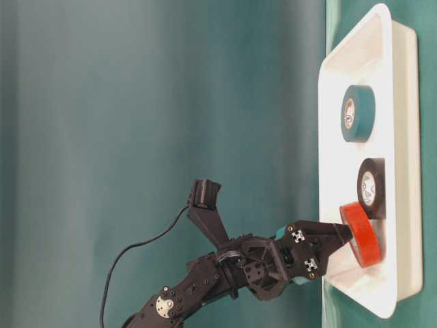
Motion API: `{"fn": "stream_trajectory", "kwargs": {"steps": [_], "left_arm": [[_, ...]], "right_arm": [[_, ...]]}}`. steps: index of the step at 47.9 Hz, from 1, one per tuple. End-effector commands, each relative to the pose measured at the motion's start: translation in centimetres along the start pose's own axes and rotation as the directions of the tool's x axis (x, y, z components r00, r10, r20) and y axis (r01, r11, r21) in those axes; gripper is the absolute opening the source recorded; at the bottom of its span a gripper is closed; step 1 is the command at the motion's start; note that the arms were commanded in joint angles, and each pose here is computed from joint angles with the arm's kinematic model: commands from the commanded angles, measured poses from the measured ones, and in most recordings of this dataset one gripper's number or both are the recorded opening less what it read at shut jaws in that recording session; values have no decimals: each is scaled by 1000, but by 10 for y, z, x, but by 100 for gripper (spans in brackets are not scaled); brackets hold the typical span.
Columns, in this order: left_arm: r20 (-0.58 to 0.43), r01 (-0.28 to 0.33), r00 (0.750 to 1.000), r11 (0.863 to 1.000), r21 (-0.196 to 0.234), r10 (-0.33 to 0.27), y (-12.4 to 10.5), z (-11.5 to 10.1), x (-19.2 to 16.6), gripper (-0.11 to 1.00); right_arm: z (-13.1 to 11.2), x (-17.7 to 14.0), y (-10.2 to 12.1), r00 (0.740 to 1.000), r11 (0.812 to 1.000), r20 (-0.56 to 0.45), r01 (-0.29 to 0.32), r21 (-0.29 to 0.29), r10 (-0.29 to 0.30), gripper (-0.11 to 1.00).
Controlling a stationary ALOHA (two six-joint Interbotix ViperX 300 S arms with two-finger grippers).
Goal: Pick up the tape from a random location and place it into the white case.
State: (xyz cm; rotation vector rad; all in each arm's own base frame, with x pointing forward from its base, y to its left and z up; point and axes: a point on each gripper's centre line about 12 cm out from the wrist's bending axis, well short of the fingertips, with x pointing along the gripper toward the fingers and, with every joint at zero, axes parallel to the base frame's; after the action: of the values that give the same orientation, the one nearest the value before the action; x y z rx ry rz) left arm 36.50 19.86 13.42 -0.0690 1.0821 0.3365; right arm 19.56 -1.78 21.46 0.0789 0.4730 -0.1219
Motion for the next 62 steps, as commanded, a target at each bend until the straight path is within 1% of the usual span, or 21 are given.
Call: {"fn": "stream_trajectory", "kwargs": {"steps": [1,8,20,29,35,40,44,53,58,62], "left_arm": [[50,-10,999,1000,-3,10,4,13,-14,99],[57,-13,998,1000,-2,13,5,20,-32,99],[82,-20,996,1000,-3,20,10,40,-86,99],[90,-27,996,1000,0,26,12,47,-118,99],[120,-33,992,999,-1,33,14,53,-136,99],[137,-39,990,999,7,37,14,53,-143,99],[127,-37,991,999,20,34,12,50,-142,99],[124,-26,992,999,31,22,5,46,-143,99],[123,-9,992,998,54,2,-7,46,-143,99],[129,13,991,996,89,-24,-24,47,-146,99]], "right_arm": [[11,0,1,1000,1000,29,-2,0,2,90],[12,0,1,1000,1000,27,-2,0,2,90],[14,-1,1,999,1000,34,-2,0,2,90],[15,-1,1,999,1000,35,-2,0,2,90],[15,-1,1,999,1000,35,-2,0,2,90],[16,-1,1,999,1000,37,-2,0,2,90],[16,-1,1,999,1000,37,-2,0,2,90],[17,-1,1,999,1000,41,-3,1,3,90],[19,-1,1,999,1000,44,-3,1,3,90],[19,-2,1,999,1000,46,-3,1,3,90]]}}
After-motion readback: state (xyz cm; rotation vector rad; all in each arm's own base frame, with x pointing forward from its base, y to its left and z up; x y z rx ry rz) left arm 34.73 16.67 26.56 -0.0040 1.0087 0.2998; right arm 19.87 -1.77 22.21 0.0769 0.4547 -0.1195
